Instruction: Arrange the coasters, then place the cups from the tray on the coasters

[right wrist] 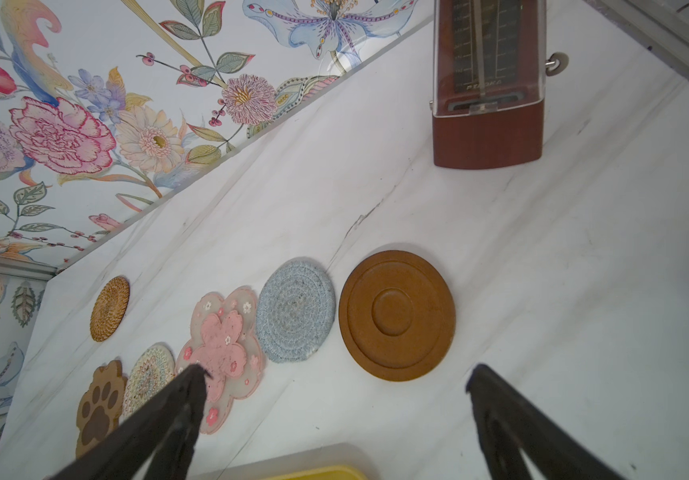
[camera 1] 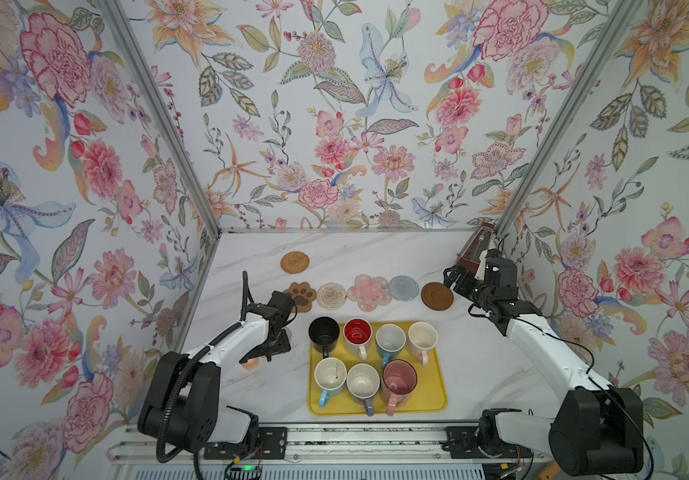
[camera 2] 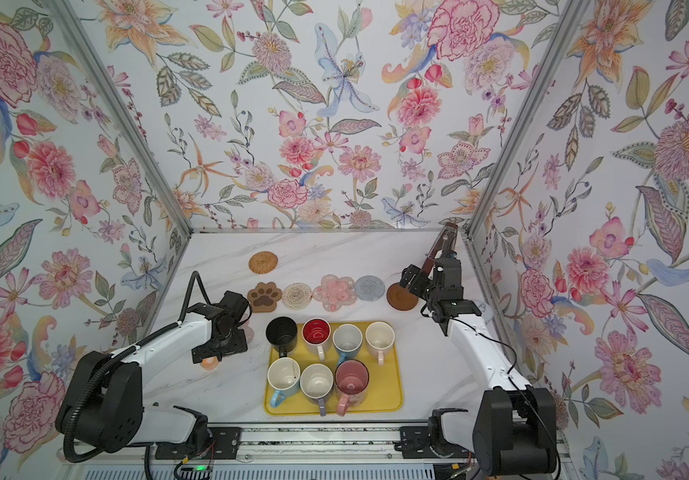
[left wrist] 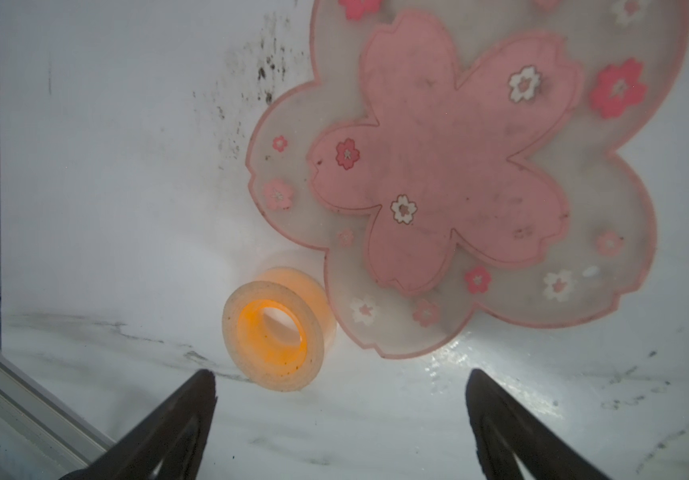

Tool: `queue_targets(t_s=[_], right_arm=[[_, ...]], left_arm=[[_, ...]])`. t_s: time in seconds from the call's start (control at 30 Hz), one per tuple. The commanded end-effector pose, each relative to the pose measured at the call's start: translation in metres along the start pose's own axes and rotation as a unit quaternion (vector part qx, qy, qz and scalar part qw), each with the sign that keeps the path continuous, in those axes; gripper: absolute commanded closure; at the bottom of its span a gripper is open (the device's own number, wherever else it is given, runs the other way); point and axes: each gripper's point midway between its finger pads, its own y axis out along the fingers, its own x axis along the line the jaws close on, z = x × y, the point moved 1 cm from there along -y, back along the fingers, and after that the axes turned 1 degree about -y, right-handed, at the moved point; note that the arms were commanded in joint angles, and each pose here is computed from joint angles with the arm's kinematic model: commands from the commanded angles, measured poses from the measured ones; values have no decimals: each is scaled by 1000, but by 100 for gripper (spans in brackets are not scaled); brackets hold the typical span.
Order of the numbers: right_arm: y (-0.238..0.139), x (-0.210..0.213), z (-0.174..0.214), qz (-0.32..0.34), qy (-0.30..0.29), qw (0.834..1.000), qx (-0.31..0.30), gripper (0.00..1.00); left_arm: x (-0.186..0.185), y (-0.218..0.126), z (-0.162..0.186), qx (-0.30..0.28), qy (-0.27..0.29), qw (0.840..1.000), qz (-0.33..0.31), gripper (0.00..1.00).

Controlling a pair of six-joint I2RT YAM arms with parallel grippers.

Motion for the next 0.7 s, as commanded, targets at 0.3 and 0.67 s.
queue_targets(t_s=[0.3,0.67], right_arm=[[-8,3,-7,0,-12,1000,-10,1],[-9,3,-8,4,-12,1000,-10,1]], left_arm=[[-9,21,2,16,14,1000,-5,3],[-10,27,-22,-7,-13,1000,22,3]])
